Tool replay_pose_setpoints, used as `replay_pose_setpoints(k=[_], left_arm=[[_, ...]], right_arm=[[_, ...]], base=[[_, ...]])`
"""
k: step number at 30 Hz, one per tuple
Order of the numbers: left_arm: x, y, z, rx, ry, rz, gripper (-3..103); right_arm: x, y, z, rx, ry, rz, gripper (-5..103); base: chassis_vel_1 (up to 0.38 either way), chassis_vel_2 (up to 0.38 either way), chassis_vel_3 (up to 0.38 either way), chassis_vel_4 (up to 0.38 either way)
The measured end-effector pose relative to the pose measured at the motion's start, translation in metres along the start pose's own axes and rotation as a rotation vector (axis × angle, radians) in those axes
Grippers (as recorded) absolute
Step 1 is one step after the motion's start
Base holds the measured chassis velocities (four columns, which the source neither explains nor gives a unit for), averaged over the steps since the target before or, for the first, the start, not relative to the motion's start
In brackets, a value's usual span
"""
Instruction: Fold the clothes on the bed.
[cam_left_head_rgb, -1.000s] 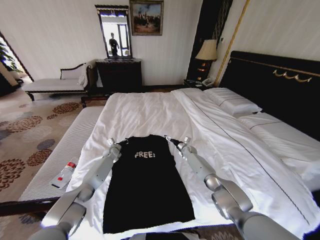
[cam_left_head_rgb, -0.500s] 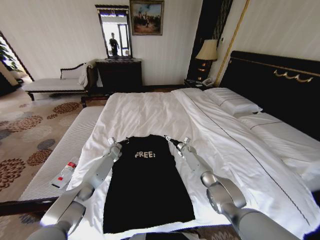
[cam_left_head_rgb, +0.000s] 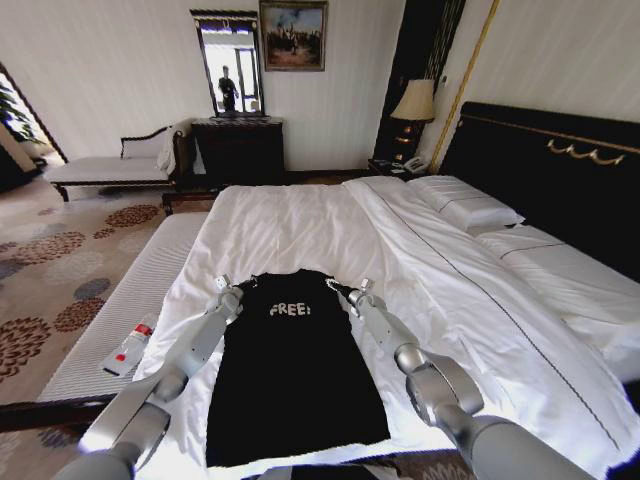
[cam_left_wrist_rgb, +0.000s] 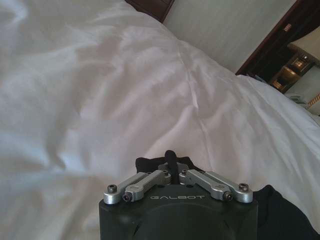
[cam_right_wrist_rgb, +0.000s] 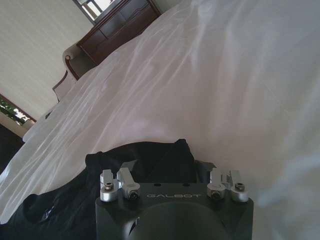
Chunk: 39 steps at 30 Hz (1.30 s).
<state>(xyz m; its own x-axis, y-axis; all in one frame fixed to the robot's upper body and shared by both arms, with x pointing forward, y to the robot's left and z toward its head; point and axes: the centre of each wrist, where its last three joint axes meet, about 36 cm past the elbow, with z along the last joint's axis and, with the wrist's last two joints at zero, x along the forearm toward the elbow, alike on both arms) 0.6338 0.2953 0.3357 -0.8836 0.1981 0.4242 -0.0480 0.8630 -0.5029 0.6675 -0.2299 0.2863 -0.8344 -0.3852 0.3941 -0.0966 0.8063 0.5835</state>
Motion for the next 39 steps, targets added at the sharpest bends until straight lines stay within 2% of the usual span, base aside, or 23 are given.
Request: replay_pose_setpoints(k=[5,7,11,13,16,19,28,33,36,37,39], left_arm=[[-0.002,-0.003,0.001,0.006,0.001,0.005,2],[-0.002,-0.003,0.001,0.005,0.001,0.006,2],[-0.003,-0.001,0.001,0.003,0.002,0.006,2],[-0.003,-0.001,0.001,0.004,0.003,0.006,2],[-0.003,-0.001,0.0,0.005,0.001,0.005,2],[-0.003,0.0,0.0,0.006,0.001,0.004,2],[-0.003,0.002,0.001,0.006,0.0,-0.001,2],[0.002,0.002,-0.004,0.015,-0.017,-0.001,2],[0.007,-0.003,-0.027,0.027,-0.057,0.009,2],[0.007,-0.003,-0.027,0.027,-0.057,0.009,2],[0.007,-0.008,-0.062,0.038,-0.105,0.016,2]], right_arm=[[-0.004,0.004,0.0,0.012,0.011,0.005,44],[-0.004,0.004,0.0,0.014,0.013,0.007,44],[-0.006,0.006,0.0,0.021,0.014,0.02,22],[-0.006,0.006,-0.001,0.02,0.014,0.02,22],[-0.007,0.008,-0.003,0.021,0.012,0.02,6],[-0.008,0.009,-0.001,0.025,0.013,0.023,1],[-0.008,0.012,0.0,0.04,0.001,0.026,1],[-0.006,0.022,-0.008,0.058,-0.043,-0.009,1],[-0.006,0.036,-0.035,0.11,-0.106,-0.024,1],[-0.006,0.036,-0.035,0.11,-0.106,-0.024,1],[-0.006,0.048,-0.062,0.13,-0.154,-0.026,1]], base=[[0.0,0.0,0.0,0.0],[0.0,0.0,0.0,0.0],[0.0,0.0,0.0,0.0],[0.0,0.0,0.0,0.0],[0.0,0.0,0.0,0.0],[0.0,0.0,0.0,0.0],[0.0,0.0,0.0,0.0],[0.0,0.0,0.0,0.0],[0.0,0.0,0.0,0.0],[0.0,0.0,0.0,0.0],[0.0,0.0,0.0,0.0]])
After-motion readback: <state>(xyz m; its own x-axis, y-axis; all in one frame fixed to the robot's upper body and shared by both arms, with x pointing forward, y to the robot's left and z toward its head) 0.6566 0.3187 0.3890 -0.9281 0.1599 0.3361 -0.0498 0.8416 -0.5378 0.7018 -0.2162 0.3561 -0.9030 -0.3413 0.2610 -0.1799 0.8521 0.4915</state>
